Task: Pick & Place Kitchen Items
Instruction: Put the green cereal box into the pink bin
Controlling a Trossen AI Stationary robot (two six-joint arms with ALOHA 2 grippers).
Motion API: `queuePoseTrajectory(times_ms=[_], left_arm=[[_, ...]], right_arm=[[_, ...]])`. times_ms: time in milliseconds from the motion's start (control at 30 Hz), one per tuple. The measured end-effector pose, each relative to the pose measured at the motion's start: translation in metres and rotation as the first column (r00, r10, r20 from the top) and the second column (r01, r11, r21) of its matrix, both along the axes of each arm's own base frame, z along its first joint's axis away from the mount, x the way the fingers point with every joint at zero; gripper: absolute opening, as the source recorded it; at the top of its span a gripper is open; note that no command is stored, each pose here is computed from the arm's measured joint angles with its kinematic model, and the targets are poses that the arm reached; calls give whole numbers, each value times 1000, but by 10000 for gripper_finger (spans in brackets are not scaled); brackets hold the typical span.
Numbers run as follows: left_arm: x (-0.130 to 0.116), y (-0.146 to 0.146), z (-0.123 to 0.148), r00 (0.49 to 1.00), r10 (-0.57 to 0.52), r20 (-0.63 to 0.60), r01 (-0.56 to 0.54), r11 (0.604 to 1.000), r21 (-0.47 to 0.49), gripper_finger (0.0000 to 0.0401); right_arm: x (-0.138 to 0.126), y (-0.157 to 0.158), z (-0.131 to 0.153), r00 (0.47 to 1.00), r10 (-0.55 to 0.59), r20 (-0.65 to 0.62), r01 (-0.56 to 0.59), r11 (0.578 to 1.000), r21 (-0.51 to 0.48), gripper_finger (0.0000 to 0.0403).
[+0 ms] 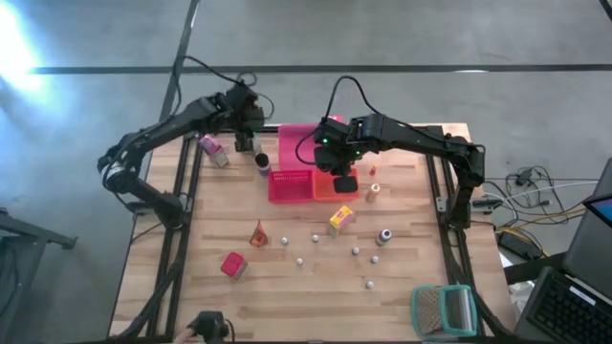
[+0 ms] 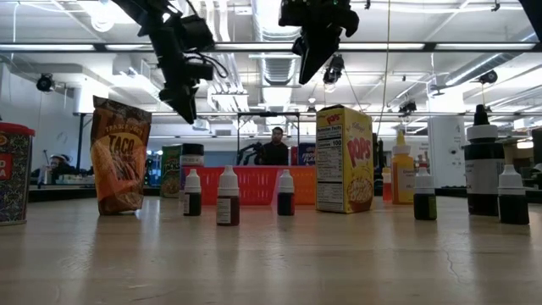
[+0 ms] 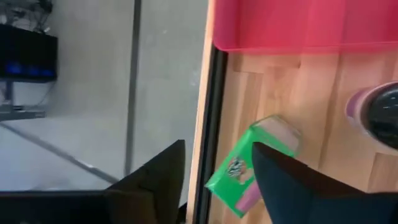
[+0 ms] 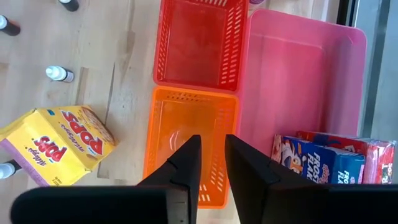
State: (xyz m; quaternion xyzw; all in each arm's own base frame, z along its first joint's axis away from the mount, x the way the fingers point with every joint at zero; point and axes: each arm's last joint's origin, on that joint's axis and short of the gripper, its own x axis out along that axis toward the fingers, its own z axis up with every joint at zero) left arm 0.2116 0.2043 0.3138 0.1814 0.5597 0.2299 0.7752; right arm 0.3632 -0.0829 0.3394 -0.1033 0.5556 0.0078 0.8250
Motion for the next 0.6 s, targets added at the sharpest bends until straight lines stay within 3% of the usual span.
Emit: queuePoseTrajectory(times_ms=[267, 367, 600], left_arm=[[-20, 28, 16, 993, 30, 111, -26, 999, -44, 157], [-22, 37, 12, 989, 62, 133, -48, 993, -104, 156], [-17, 29, -9, 998, -61, -26, 54, 972, -228, 156]], right_arm=[[0, -1, 0, 1000, -2, 1, 2, 1000, -1, 99], [0, -2, 0, 1000, -18, 10, 18, 1000, 3, 105], [-2, -1, 4, 998, -54, 26, 53, 998, 37, 117]])
